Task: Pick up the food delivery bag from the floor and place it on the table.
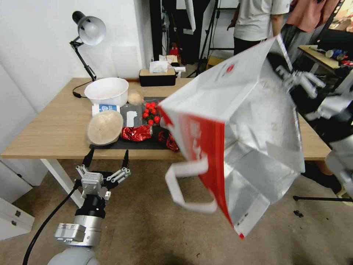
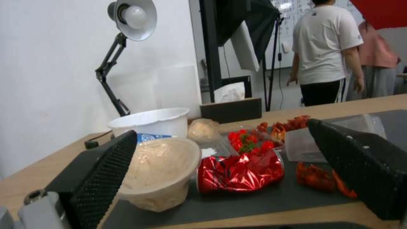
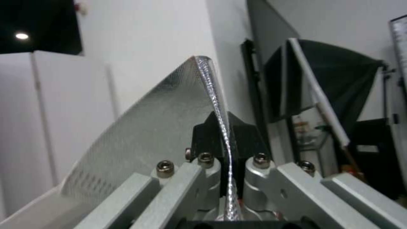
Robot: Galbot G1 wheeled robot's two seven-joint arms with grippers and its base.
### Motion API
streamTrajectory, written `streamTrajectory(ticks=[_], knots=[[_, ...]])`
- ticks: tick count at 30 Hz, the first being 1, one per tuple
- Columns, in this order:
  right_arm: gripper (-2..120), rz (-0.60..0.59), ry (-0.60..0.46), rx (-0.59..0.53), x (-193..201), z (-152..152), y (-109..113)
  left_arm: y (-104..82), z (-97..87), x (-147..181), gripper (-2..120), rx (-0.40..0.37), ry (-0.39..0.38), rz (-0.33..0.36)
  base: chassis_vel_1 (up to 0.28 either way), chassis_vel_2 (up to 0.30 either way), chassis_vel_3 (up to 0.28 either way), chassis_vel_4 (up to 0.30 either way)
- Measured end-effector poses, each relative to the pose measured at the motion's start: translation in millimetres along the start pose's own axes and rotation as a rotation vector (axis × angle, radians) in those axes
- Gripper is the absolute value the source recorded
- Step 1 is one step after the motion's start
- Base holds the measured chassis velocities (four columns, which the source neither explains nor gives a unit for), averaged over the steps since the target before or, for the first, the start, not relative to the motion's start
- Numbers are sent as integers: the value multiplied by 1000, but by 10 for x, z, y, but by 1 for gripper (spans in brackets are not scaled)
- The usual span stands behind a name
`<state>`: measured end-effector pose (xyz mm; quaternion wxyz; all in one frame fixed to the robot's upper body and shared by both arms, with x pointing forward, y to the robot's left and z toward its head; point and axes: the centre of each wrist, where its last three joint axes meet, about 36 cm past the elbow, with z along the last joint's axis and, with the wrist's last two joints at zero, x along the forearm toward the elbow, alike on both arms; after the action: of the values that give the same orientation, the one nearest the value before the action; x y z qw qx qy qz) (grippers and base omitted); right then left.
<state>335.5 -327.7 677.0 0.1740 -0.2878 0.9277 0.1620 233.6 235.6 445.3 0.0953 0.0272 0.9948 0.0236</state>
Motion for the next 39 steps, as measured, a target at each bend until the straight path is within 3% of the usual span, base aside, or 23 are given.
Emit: streamTrajectory(ticks=[6, 12, 20, 28, 39], knots=[[0, 78, -10, 21, -98, -106, -26, -27, 5, 13, 100, -2, 3, 2, 0, 0, 0, 0], [0, 155, -20, -7, -253, -137, -255, -67, -8, 37, 100, -7, 1, 6, 0, 0, 0, 0], [0, 234, -6, -79, -447, 143, -570, -86, -8, 69, 100, -15, 5, 5, 0, 0, 0, 0], [0, 325, -66, -186, -801, 356, -714, -103, 1, 82, 100, -19, 9, -1, 0, 0, 0, 0], [0, 397, -37, -181, -862, 632, -995, -93, 47, 90, 100, -23, 22, -1, 0, 0, 0, 0]])
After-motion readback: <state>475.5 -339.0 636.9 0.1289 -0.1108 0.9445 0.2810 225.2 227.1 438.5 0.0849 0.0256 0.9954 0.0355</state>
